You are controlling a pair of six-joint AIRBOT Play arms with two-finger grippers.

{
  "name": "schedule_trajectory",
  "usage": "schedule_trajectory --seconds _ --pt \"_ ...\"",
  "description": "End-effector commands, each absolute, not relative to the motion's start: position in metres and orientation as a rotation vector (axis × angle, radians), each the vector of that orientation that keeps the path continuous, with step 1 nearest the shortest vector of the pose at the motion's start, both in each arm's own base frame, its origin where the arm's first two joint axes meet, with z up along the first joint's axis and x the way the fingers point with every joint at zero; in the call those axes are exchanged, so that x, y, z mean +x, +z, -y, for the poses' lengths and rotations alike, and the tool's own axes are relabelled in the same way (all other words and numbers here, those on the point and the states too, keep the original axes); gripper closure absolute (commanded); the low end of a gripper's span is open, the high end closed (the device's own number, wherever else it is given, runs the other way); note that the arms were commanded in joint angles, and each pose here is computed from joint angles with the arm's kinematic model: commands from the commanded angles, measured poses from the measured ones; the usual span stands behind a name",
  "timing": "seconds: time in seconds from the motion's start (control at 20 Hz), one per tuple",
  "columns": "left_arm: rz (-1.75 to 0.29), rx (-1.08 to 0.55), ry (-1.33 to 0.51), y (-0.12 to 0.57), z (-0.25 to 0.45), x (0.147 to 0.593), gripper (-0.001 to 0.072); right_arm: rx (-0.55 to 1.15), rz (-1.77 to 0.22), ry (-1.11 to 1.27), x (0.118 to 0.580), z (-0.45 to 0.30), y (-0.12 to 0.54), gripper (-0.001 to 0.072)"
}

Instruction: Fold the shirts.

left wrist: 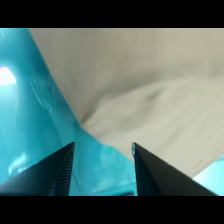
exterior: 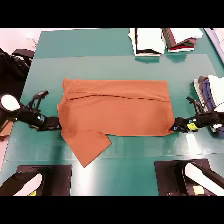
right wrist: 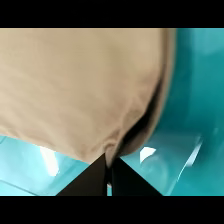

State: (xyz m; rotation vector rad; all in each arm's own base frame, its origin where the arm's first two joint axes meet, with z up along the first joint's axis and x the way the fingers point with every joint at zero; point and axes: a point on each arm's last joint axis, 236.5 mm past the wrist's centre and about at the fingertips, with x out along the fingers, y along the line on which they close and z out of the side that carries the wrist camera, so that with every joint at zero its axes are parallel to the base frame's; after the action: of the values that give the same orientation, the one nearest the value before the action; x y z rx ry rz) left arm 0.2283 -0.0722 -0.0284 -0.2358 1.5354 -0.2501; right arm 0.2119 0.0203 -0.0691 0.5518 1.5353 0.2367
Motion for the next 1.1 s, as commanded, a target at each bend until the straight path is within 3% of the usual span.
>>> schedule_trajectory --seconds 0.0,0.2,0.5,0.55,0.65,0.9,1.05 --pt "-1.658 -0.328 -0.244 -0.059 0.084 0.19 0.027 0.47 -1.438 0.261 0.22 -0.027 -0.049 0.0695" --pt "-1.667 -0.464 -0.236 -0.088 0.102 0.174 0.027 0.46 -1.42 0.26 0.221 -0.027 -0.045 0.0694" --pt "-1.524 -0.636 -0.244 -0.09 0.125 0.202 0.0272 0.468 -1.42 0.265 0.22 -0.029 -0.044 0.0695" --pt "-1.518 -0.668 -0.277 -0.085 0.133 0.202 0.0296 0.469 -1.422 0.266 0.22 -0.029 -0.044 0.0695" --pt "-1.516 -0.665 -0.382 -0.075 0.146 0.198 0.0689 0.469 -1.42 0.265 0.222 -0.028 -0.041 0.0695" --pt "-1.527 -0.53 -0.403 -0.056 0.133 0.179 0.0688 0.383 -1.391 0.299 0.236 -0.018 0.007 0.0695" --pt "-1.496 -0.416 -0.363 -0.033 0.113 0.153 0.0687 0.336 -1.492 0.299 0.214 -0.011 0.019 0.0695"
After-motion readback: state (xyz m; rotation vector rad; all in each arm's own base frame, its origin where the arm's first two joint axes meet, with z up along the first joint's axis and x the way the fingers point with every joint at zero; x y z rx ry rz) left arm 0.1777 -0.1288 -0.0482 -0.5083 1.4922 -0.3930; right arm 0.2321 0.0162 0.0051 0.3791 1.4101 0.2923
